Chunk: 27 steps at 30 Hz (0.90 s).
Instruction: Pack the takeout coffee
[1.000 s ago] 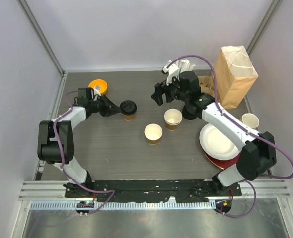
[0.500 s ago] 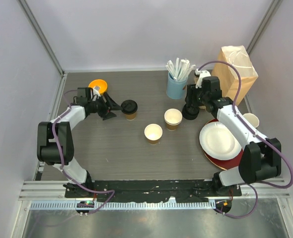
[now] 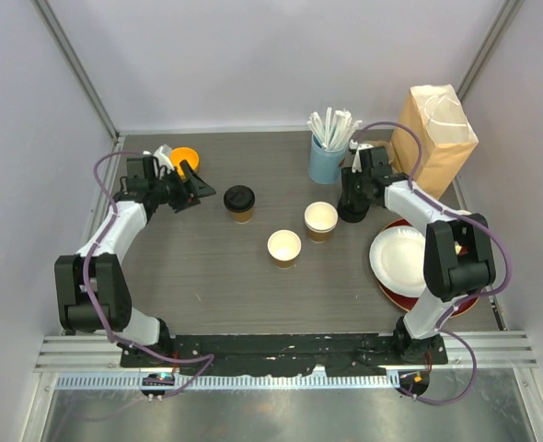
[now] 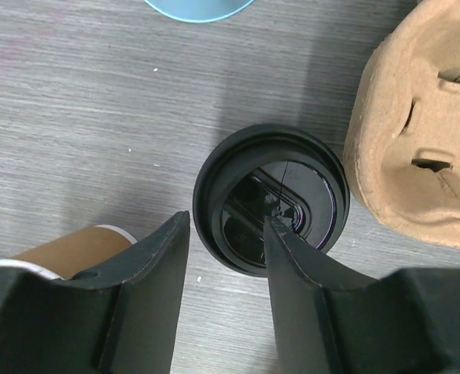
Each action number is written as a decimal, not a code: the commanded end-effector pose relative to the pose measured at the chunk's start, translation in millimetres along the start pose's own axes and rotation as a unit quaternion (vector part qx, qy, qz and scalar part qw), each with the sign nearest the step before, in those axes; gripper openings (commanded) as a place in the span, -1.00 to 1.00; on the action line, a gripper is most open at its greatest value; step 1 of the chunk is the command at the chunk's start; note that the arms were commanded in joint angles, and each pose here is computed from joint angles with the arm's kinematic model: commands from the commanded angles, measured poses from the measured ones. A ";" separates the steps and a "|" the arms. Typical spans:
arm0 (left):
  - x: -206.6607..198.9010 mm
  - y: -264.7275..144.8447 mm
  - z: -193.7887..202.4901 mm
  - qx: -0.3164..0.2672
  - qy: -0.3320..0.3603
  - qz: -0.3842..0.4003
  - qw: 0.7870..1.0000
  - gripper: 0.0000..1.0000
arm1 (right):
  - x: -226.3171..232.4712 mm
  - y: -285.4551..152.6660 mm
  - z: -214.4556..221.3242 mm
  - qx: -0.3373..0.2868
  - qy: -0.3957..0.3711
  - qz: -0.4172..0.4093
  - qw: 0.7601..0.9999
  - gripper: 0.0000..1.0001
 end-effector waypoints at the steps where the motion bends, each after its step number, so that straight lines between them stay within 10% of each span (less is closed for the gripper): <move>1: -4.2 -3.7 -12.1 -0.017 0.026 0.001 1.000 0.40 | 3.9 -0.7 -26.2 -0.039 -0.002 -0.001 0.999 -0.11; 27: -12.3 -4.3 -16.0 -0.012 0.023 0.028 0.999 0.37 | 13.8 -22.8 -40.5 -0.056 -0.007 -0.027 0.998 -0.98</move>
Point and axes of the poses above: each gripper's point midway between its finger pads, its own y axis out along the fingers, its own x axis along the line the jaws close on, z = x × y, the point moved 6 cm from there along -y, back along the fingers, and after that the axes turned 11 degrees about y, right-handed, at the moved point
